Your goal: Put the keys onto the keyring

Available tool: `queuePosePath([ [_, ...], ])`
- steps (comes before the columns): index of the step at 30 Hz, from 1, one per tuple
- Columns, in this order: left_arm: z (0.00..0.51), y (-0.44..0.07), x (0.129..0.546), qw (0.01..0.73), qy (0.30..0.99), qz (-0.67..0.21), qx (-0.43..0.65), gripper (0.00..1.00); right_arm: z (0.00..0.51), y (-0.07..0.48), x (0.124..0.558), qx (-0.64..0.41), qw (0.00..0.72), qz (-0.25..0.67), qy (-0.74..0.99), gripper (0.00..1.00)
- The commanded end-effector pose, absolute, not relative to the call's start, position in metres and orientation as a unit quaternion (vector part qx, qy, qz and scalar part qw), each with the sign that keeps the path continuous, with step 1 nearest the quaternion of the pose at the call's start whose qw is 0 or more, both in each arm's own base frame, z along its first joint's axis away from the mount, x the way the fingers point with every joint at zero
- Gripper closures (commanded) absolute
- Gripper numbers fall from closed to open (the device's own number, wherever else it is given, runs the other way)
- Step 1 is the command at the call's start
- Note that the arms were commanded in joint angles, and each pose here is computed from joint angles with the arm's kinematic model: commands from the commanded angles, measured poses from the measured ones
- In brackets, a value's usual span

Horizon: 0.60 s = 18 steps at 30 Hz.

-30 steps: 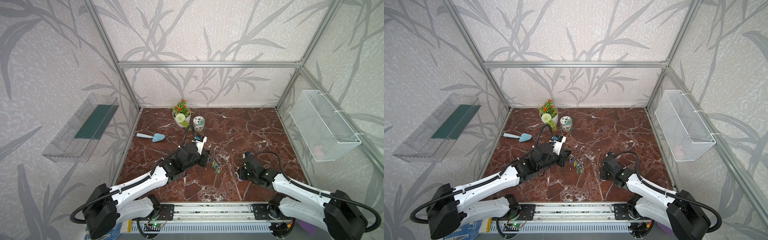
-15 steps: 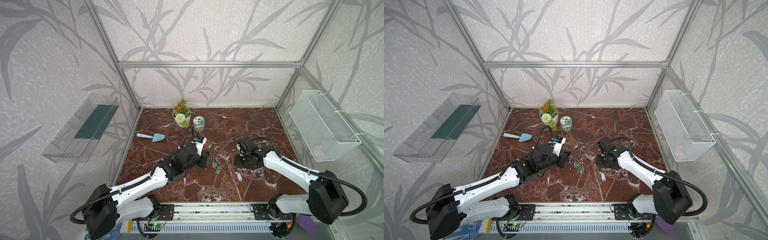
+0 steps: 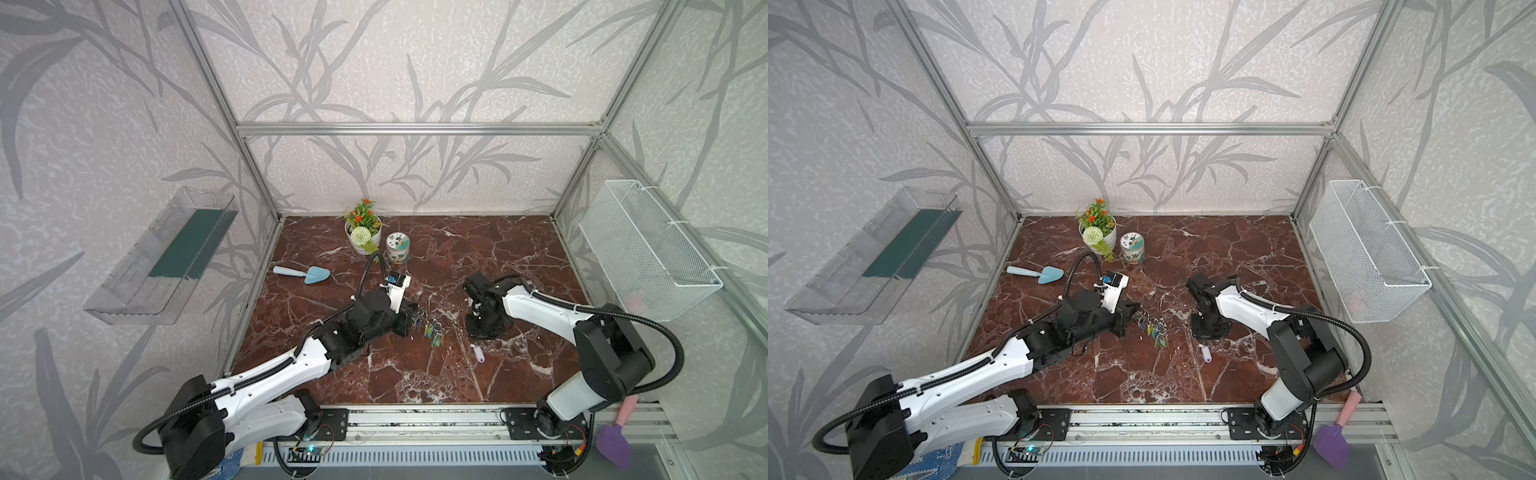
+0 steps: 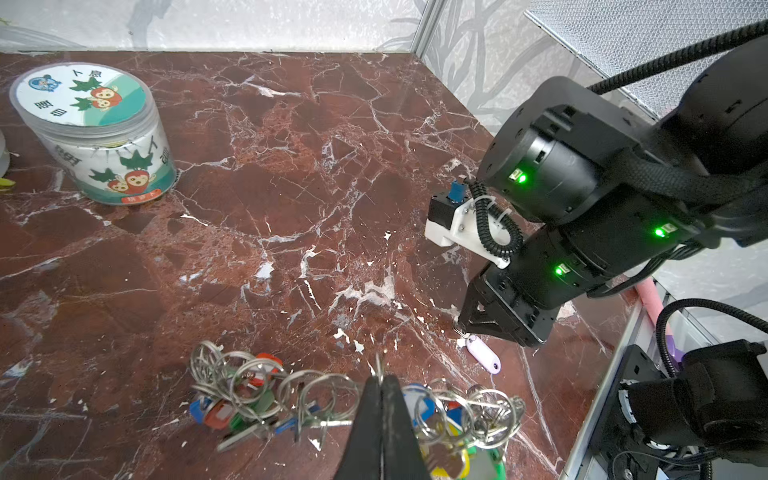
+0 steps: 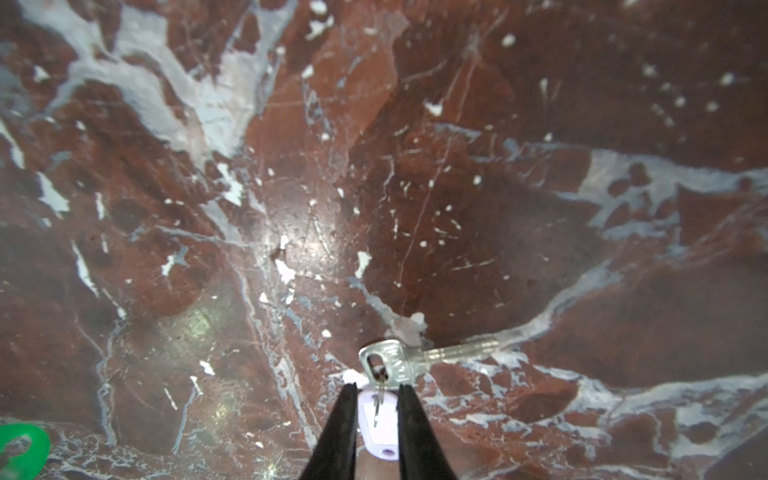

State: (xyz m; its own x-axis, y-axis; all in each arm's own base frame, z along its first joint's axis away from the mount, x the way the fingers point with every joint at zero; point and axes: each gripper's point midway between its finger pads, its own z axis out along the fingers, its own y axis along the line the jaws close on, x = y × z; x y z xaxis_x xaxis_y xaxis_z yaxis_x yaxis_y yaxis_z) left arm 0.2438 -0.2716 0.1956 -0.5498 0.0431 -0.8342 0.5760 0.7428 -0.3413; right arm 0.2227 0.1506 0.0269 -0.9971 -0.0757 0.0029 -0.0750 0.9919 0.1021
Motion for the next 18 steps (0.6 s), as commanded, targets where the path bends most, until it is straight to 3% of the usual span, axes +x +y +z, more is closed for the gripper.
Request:
queuePosePath([
  [1, 0.2226, -0.2760, 0.2463, 0.473, 0.796, -0.328, 0.190, 1.00, 0.0267, 0.1450, 0.2223, 0.039, 0.012, -0.034, -0.999, 0.81],
  [11, 0.2226, -0.2761, 0.2466, 0.473, 0.796, -0.327, 0.190, 1.00, 0.0206, 0.1466, 0.2218, 0.041, 0.017, -0.037, -0.998, 0.89],
  [18, 0.2214, -0.2758, 0.2475, 0.473, 0.797, -0.324, 0.189, 1.00, 0.0206, 0.1450, 0.2181, 0.041, 0.019, -0.038, -0.998, 0.90],
])
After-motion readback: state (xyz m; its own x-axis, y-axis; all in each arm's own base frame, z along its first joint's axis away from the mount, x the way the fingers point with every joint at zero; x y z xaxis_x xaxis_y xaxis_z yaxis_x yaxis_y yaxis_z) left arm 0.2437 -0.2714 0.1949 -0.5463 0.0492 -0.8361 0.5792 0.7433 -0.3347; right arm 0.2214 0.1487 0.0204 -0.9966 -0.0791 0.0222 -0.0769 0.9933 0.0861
